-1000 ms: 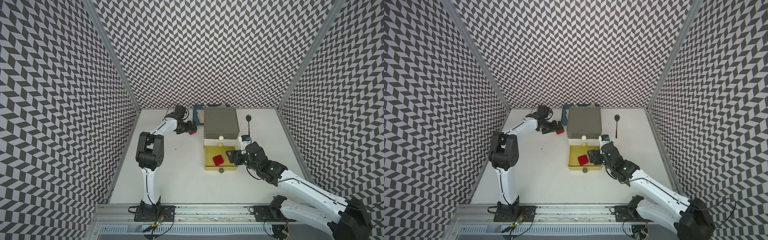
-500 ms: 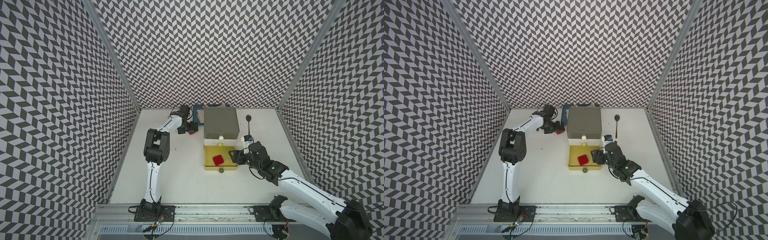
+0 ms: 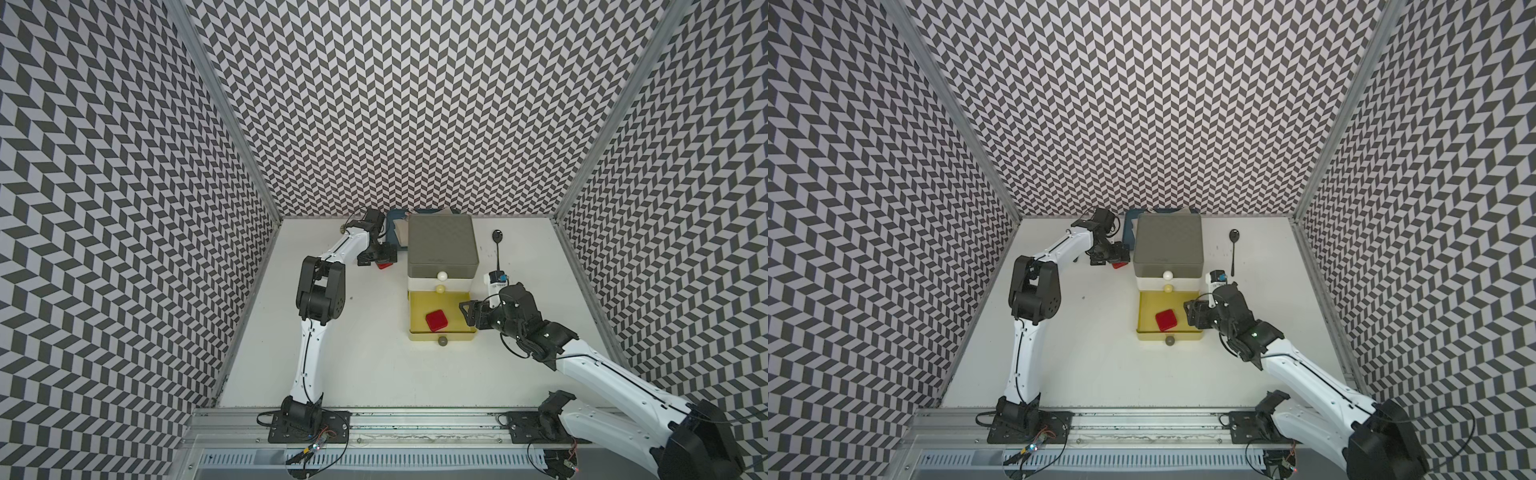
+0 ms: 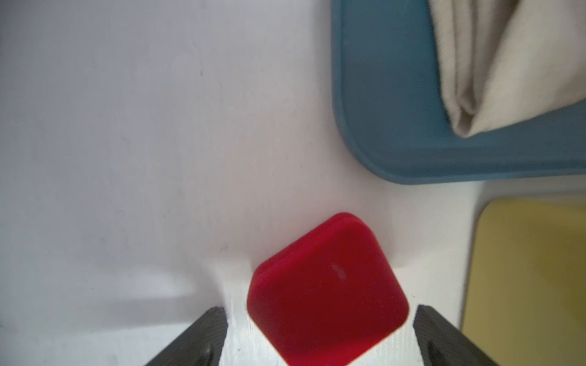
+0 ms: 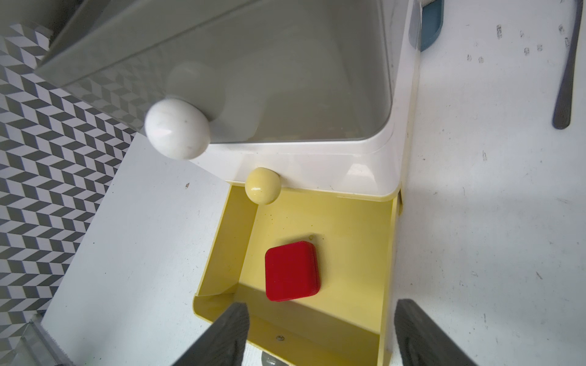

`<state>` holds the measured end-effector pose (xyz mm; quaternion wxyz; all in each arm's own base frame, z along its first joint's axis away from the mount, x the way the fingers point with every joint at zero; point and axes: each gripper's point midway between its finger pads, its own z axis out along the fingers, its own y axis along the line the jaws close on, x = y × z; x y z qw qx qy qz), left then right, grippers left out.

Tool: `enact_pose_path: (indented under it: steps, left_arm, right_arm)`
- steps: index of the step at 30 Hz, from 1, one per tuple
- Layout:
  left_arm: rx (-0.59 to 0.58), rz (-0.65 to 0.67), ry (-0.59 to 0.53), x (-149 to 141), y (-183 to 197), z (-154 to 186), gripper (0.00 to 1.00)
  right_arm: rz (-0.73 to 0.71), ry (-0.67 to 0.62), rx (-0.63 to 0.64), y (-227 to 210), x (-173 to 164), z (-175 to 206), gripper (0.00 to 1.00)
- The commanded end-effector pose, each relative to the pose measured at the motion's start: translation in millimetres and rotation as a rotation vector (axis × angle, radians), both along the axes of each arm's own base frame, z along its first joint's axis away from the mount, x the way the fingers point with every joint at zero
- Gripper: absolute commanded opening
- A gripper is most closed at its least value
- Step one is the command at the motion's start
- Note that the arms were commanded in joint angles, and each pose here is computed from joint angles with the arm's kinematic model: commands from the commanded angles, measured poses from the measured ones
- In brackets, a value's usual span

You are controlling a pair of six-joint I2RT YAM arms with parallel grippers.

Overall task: Place the brooch boxes into the drawer by color
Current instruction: Pick up the brooch box from the center of the board.

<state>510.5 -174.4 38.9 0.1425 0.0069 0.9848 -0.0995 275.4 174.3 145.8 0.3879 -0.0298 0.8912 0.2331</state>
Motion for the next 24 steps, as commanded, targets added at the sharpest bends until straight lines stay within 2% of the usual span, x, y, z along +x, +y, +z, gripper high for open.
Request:
enact_pose_path:
  steps: [1, 8, 17, 19, 24]
  left_arm:
    - [0.032, -0.015, 0.009, 0.1, 1.0, -2.8, 0.93]
    - [0.039, -0.014, 0.015, 0.5, 1.7, -6.1, 0.84]
    - [0.066, -0.013, 0.009, 0.9, 5.4, -5.9, 0.78]
    - [0.072, -0.014, 0.007, 1.2, 6.3, -5.6, 0.73]
    - [0.072, -0.016, 0.002, 2.9, 6.0, -5.1, 0.70]
  right_arm:
    - [0.007, -0.025, 0.012, 0.4, 3.1, 2.4, 0.77]
    - [0.005, -0.034, 0.011, -1.4, 3.9, 7.7, 0.77]
    - [0.012, -0.034, 0.018, -0.5, 2.8, 10.1, 0.77]
    - [0.013, -0.034, 0.019, -0.5, 2.5, 10.6, 0.77]
    - [0.014, -0.037, 0.019, -0.2, 2.7, 12.5, 0.77]
